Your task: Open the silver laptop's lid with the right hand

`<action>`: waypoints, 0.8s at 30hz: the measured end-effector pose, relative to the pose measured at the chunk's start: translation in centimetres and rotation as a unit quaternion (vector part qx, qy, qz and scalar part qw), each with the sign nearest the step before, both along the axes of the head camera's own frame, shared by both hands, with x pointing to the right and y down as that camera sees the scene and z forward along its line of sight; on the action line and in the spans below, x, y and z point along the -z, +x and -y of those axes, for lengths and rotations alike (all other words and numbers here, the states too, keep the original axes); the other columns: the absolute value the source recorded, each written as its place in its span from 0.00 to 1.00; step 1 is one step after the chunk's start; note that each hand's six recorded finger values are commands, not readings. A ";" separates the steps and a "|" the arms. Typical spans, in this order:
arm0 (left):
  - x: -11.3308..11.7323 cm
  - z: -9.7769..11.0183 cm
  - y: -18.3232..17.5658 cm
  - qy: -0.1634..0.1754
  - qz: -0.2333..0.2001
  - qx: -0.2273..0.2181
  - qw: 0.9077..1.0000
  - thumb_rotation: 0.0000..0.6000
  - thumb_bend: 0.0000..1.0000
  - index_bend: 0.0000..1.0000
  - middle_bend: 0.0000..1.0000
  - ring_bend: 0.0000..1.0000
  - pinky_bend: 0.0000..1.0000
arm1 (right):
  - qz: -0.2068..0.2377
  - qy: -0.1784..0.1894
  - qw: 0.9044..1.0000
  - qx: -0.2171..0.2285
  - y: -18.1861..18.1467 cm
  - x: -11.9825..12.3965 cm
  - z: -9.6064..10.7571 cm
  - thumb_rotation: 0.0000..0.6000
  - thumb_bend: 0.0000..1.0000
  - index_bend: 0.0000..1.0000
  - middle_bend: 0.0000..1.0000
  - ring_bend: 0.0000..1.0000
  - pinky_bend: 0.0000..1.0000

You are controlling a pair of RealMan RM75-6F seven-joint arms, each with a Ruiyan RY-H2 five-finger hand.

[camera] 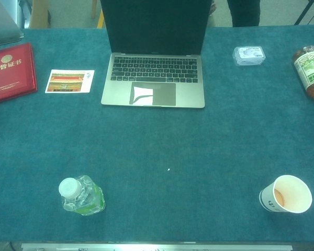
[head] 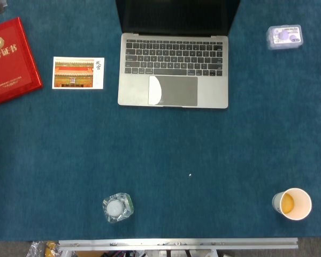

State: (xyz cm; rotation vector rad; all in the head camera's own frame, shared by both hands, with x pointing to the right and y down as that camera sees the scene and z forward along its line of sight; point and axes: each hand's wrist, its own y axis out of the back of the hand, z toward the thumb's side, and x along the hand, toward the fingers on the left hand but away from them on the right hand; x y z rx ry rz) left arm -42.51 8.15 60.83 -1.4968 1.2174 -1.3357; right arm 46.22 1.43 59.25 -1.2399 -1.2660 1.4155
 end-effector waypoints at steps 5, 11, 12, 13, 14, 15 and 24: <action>0.6 -2.1 -1.2 -0.001 0.011 0.024 1.000 1.00 0.42 0.21 0.17 0.09 0.07 | 0.008 -0.008 1.000 -0.016 1.5 -0.4 -2.0 1.00 0.10 0.12 0.23 0.08 0.19; 1.2 -4.1 -1.6 0.005 0.008 0.037 0.999 1.00 0.42 0.21 0.17 0.09 0.07 | 0.013 -0.005 0.999 -0.029 2.7 -0.3 -3.0 1.00 0.10 0.12 0.23 0.08 0.19; 1.3 -4.5 -1.6 0.006 0.007 0.039 0.999 1.00 0.42 0.21 0.17 0.09 0.07 | 0.014 -0.004 0.999 -0.030 2.8 -0.3 -3.0 1.00 0.10 0.12 0.23 0.08 0.19; 1.3 -4.8 -1.6 0.006 0.005 0.039 0.999 1.00 0.42 0.21 0.17 0.09 0.07 | 0.015 -0.004 0.999 -0.030 2.9 -0.3 -3.0 1.00 0.10 0.12 0.23 0.08 0.19; 1.3 -5.0 -1.6 0.005 0.005 0.041 0.999 1.00 0.42 0.21 0.17 0.09 0.07 | 0.015 -0.004 0.999 -0.029 2.9 -0.3 -2.9 1.00 0.10 0.12 0.23 0.08 0.19; 1.2 -5.4 -1.7 0.003 0.004 0.043 0.999 1.00 0.42 0.21 0.17 0.09 0.07 | 0.016 -0.004 0.999 -0.027 2.9 -0.3 -2.9 1.00 0.10 0.12 0.23 0.08 0.19; 1.0 -5.9 -2.3 -0.003 0.003 0.049 0.999 1.00 0.42 0.21 0.17 0.09 0.07 | 0.022 -0.004 0.999 -0.024 2.6 -0.3 -2.7 1.00 0.10 0.12 0.23 0.08 0.19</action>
